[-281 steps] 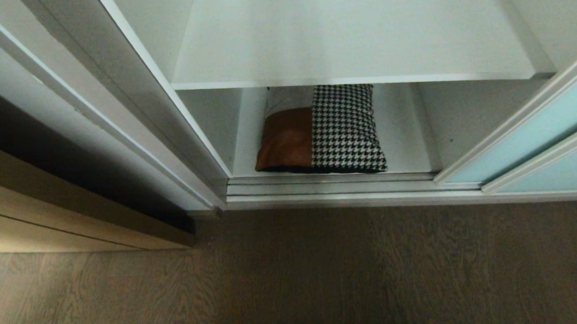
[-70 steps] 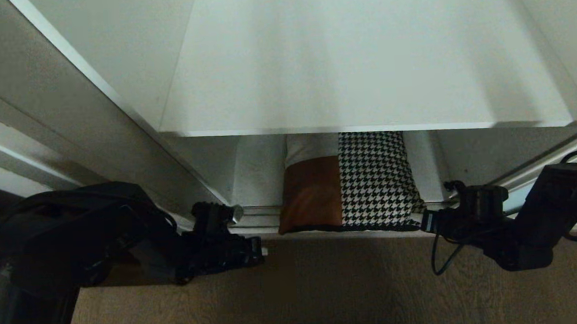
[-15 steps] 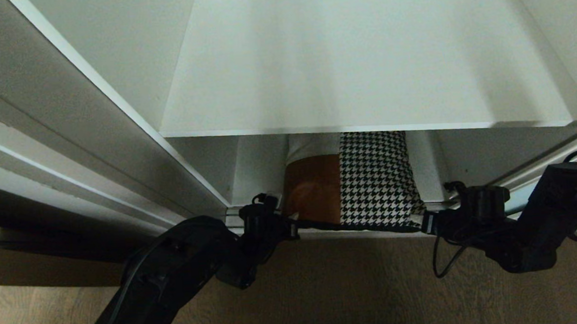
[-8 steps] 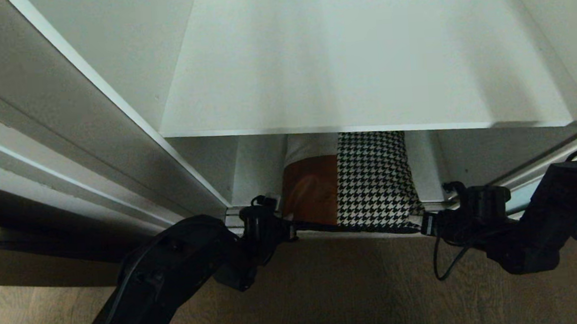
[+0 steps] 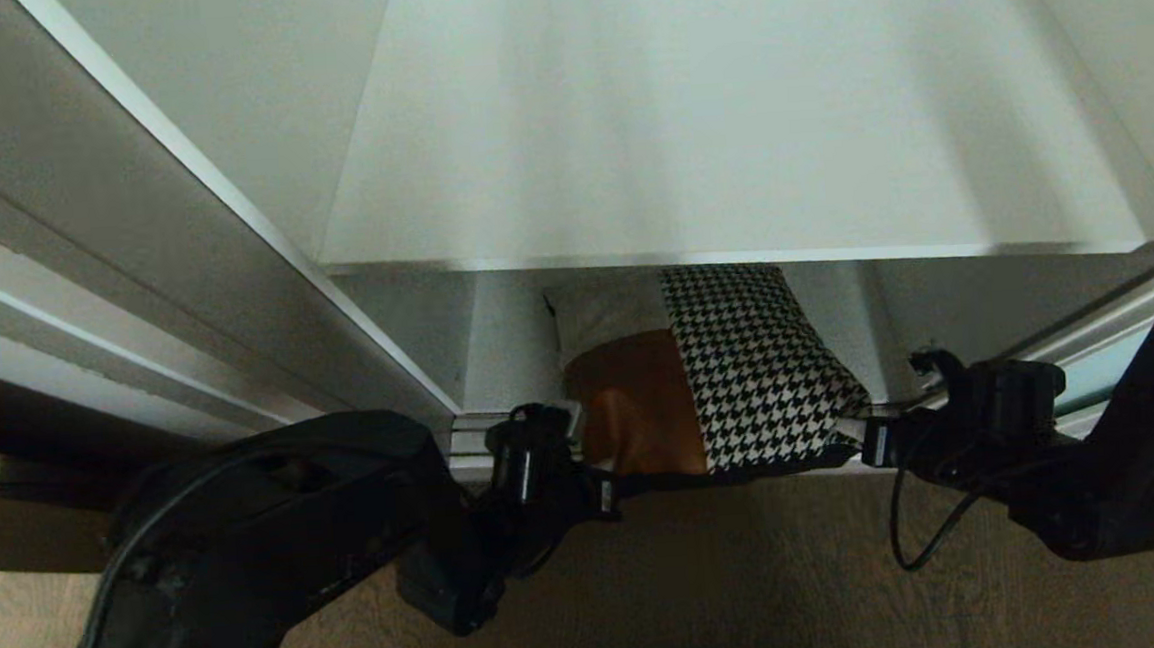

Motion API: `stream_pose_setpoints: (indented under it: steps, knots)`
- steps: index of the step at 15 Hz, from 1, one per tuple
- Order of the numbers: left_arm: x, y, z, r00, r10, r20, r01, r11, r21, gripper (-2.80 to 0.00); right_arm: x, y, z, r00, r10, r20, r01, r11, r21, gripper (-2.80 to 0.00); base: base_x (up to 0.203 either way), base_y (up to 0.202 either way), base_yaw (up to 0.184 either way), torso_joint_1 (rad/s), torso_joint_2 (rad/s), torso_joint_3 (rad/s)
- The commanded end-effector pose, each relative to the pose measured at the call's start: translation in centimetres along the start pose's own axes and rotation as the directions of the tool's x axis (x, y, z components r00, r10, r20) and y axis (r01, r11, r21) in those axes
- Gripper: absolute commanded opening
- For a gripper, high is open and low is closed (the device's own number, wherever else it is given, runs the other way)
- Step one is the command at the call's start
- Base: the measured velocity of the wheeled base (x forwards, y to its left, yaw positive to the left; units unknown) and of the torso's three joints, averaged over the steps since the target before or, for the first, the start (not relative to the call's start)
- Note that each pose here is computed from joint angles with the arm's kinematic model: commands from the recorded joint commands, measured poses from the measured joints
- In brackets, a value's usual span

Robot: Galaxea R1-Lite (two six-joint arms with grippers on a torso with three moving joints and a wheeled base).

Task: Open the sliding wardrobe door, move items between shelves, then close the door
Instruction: Place the pillow on the higher shelf

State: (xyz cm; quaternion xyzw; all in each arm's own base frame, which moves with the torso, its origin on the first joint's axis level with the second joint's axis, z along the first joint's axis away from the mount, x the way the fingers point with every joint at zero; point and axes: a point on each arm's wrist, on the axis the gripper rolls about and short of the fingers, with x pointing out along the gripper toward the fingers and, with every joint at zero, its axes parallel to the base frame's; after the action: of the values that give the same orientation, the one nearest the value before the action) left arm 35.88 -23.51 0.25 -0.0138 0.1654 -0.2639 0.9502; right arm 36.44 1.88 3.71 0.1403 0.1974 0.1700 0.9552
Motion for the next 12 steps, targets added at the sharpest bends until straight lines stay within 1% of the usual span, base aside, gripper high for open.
stream_pose_setpoints:
  steps: [1,2,3,4,5,7,8,9,10,11,12]
  knots:
    - [-2.6,-2.2,2.2,1.0,-0.011,0.021,0.013,0.998,-0.068,-2.8,-1.7,1.0,1.0,1.0,0.013,0.026,-0.012,1.0,-0.019,-2.8,0.0,0.0,0.0,0.0,0.0,0.0]
    - [-3.0,-2.4,2.2,1.0,0.014,0.003,-0.013,0.993,-0.12,-2.8,-2.4,1.4,1.5,0.999,0.018,0.037,-0.017,0.999,-0.034,-2.8,0.0,0.0,0.0,0.0,0.0,0.0]
    - [-3.4,-2.6,2.6,1.0,0.023,0.002,-0.023,0.986,-0.164,-2.8,-2.8,1.9,2.0,0.998,0.026,0.05,-0.024,0.999,-0.046,-2.8,0.0,0.0,0.0,0.0,0.0,0.0]
    - [-4.1,-2.6,3.2,1.0,0.023,0.01,-0.021,0.98,-0.2,-2.8,-3.4,2.4,2.4,0.998,0.031,0.059,-0.028,0.998,-0.052,-2.8,0.0,0.0,0.0,0.0,0.0,0.0]
    - [-4.8,-2.7,3.7,1.0,0.022,0.013,-0.018,0.973,-0.229,-2.8,-4.2,2.7,2.5,0.998,0.028,0.048,-0.025,0.999,-0.048,-2.8,0.0,0.0,0.0,0.0,0.0,0.0]
    - [-6.5,-3.1,4.4,1.0,0.007,0.018,-0.002,0.967,-0.254,-2.8,-6.1,3.2,1.5,1.0,0.018,-0.005,-0.018,1.0,-0.022,-2.8,0.0,0.0,0.0,0.0,0.0,0.0]
    - [-6.9,-3.1,4.4,1.0,0.004,0.01,-0.001,0.966,-0.259,-2.8,-6.9,3.5,1.1,1.0,0.021,-0.022,-0.022,1.0,-0.015,-2.8,0.0,0.0,0.0,0.0,0.0,0.0]
    - [-7.4,-2.9,3.8,1.0,0.007,-0.013,-0.01,0.967,-0.256,-2.8,-7.5,4.3,0.8,0.999,0.037,-0.033,-0.038,0.999,-0.014,-2.8,0.0,0.0,0.0,0.0,0.0,0.0]
    - [-8.0,-2.8,3.4,1.0,0.007,-0.029,-0.014,0.967,-0.254,-2.8,-8.0,4.7,0.8,0.998,0.046,-0.031,-0.047,0.999,-0.012,-2.8,0.0,0.0,0.0,0.0,0.0,0.0]
    - [-8.9,-2.9,4.0,1.0,-0.003,-0.018,-0.001,0.967,-0.255,-2.8,-8.6,5.1,1.0,0.999,0.05,-0.022,-0.05,0.999,-0.003,-2.8,0.0,0.0,0.0,0.0,0.0,0.0]
    - [-9.6,-2.9,4.5,1.0,-0.015,-0.027,0.008,0.966,-0.257,-2.8,-9.4,5.4,0.9,0.998,0.054,-0.02,-0.054,0.998,0.012,-2.8,0.0,0.0,0.0,0.0,0.0,0.0]
